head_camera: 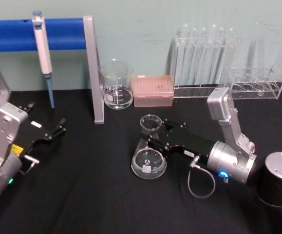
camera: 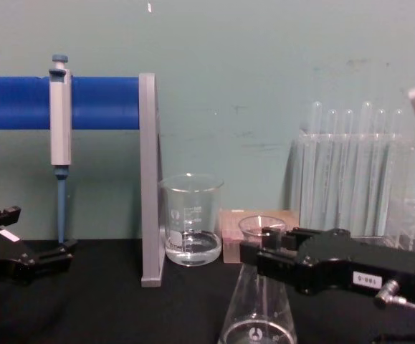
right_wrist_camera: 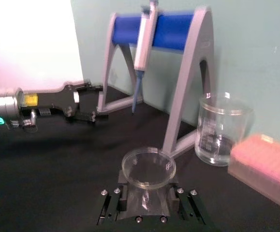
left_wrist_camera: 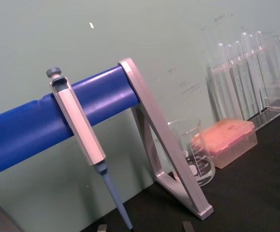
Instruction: Grasp the erlenmeyer flask with one hand, shake it three times, then place it back.
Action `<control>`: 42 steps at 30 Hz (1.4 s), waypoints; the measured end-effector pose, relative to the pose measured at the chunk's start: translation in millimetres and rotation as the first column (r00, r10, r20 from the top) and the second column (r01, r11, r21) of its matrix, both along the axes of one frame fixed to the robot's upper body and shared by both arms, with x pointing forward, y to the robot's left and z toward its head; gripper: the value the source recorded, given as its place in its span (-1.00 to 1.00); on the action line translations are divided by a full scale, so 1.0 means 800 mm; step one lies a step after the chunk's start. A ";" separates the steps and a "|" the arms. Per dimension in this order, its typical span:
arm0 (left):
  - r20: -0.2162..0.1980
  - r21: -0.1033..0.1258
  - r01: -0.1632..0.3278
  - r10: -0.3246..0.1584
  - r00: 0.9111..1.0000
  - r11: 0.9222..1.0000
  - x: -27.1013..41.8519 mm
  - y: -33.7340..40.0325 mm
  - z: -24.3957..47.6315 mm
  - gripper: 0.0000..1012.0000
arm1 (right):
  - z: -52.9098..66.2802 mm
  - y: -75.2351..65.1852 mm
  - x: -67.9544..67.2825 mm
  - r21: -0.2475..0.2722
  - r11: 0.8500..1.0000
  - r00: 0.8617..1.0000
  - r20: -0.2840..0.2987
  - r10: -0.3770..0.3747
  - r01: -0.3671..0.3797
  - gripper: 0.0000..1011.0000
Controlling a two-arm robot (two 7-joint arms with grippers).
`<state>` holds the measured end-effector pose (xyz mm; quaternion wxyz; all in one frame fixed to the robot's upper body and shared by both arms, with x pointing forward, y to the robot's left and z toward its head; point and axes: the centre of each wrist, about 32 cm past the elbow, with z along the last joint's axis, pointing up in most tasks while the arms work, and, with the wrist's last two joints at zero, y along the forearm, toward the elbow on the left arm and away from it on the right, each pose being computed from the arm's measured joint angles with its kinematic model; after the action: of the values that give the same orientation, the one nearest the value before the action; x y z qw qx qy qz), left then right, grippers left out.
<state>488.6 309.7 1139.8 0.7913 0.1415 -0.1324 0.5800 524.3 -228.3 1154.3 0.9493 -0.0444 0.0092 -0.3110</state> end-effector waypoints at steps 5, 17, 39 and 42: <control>0.000 0.000 0.000 0.000 1.000 1.000 0.0000 0.0000 0.0001 0.98 | -0.001 0.000 0.000 -0.005 1.000 1.000 -0.005 -0.001 0.001 0.22; 0.000 0.000 0.000 0.000 1.000 1.000 0.0000 0.0000 0.0000 0.98 | -0.001 0.000 0.000 -0.002 1.000 1.000 -0.003 -0.001 0.001 0.87; 0.000 0.000 0.000 0.000 1.000 1.000 0.0000 0.0000 0.0000 0.98 | 0.000 0.000 0.000 0.001 1.000 1.000 0.001 0.000 0.000 0.98; 0.000 0.000 0.000 0.000 1.000 1.000 0.0000 0.0000 0.0000 0.98 | 0.000 0.000 0.000 0.000 1.000 1.000 0.000 0.005 -0.005 0.98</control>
<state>488.6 309.7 1139.8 0.7913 0.1415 -0.1325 0.5799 524.2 -228.5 1154.2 0.9501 -0.0444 0.0090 -0.3085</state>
